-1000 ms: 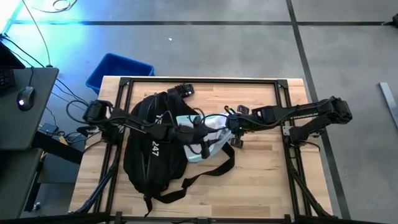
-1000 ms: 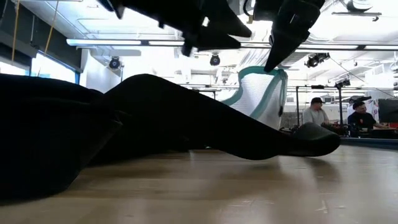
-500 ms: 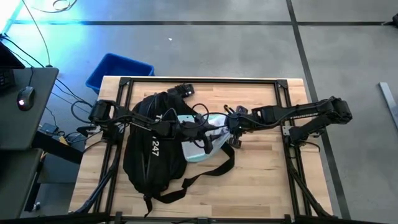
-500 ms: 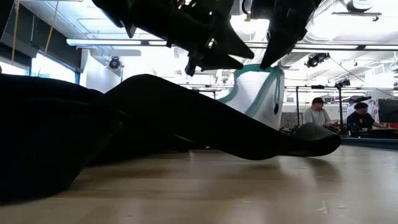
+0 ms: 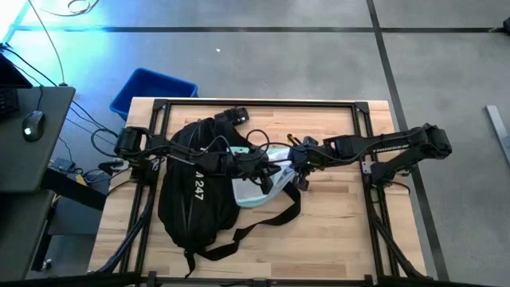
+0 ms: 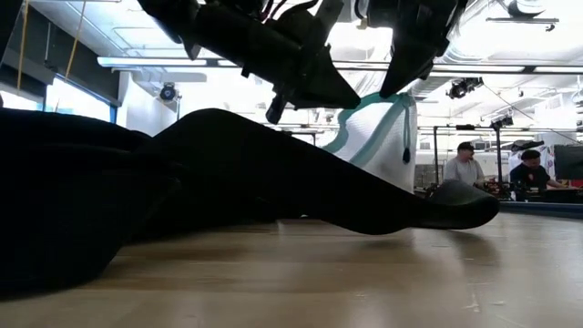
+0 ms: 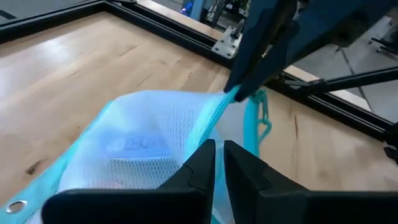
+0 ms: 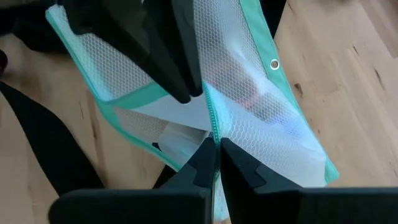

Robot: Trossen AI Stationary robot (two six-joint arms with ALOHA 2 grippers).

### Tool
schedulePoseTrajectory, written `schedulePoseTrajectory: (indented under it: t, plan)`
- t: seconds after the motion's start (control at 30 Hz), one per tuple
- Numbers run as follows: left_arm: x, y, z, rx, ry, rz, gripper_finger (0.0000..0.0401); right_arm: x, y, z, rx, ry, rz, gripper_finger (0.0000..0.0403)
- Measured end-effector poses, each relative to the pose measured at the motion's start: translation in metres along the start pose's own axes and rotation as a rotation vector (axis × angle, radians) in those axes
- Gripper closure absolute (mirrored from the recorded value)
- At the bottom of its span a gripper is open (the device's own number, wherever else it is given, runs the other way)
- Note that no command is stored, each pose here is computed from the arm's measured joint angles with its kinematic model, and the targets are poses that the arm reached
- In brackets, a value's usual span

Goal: Unpack backpack
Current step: Remove the blue earphones from the transparent zip bag

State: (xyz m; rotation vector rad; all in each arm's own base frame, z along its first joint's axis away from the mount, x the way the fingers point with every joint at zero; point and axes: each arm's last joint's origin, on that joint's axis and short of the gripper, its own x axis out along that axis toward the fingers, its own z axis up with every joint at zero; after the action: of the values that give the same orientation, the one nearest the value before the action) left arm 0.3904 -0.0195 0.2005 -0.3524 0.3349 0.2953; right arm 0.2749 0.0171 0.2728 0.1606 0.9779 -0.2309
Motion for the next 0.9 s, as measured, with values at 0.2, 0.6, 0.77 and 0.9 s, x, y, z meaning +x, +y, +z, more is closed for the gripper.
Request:
schedulePoseTrajectory:
  t: [0.2,0.6,0.77,0.9]
  plan:
    - [0.000,-0.003,0.002,0.058,0.002,-0.080,0.0382,-0.005,-0.001,0.000,0.031,-0.009,0.013,0.0403]
    - [-0.003,-0.021,0.013,0.262,0.060,-0.128,0.0335,-0.005,0.000,-0.001,0.118,0.008,0.043,0.0403]
    - [-0.011,-0.041,0.037,0.378,0.097,-0.101,0.0318,-0.005,0.000,-0.003,0.164,0.028,0.046,0.0403]
    - [-0.010,-0.035,0.037,0.472,0.126,-0.005,0.0298,-0.005,-0.001,-0.004,0.207,0.044,0.039,0.0403]
